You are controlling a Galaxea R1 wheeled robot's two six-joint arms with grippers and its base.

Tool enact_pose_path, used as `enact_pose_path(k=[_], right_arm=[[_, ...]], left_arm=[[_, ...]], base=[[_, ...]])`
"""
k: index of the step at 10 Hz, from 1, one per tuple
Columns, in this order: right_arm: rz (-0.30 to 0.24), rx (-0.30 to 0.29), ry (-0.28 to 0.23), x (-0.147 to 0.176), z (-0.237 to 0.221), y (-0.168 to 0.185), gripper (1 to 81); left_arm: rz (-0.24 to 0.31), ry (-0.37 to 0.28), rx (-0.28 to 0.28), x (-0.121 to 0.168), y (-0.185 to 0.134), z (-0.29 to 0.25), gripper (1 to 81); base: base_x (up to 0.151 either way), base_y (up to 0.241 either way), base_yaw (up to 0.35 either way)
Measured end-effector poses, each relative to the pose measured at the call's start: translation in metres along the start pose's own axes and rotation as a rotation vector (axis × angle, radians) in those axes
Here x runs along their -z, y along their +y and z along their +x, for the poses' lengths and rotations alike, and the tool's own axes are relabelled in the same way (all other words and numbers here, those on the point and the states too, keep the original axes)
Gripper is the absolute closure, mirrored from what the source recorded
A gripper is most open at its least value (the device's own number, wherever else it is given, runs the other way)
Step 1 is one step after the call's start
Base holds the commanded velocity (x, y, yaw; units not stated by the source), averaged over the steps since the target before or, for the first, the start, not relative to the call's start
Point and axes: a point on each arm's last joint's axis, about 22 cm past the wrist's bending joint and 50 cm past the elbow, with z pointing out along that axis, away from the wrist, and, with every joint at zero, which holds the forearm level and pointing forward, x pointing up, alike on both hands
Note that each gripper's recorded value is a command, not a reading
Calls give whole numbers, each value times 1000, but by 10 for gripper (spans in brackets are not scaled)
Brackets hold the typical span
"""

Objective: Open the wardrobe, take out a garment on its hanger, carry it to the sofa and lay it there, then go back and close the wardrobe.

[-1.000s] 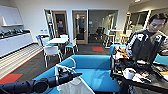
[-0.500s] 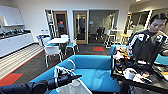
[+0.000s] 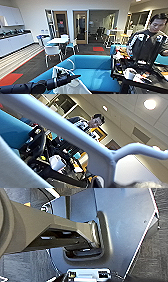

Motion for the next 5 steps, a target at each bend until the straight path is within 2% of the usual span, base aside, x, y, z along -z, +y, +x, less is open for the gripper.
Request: enact_pose_path(k=[3,5], right_arm=[[0,-3,-10,1,-12,0,10],[0,2,3,0,0,0,10]], left_arm=[[-9,-1,-3,1,7,-3,811],[-10,-4,-2,0,5,-3,811]], base=[[86,0,0],[102,0,0]])
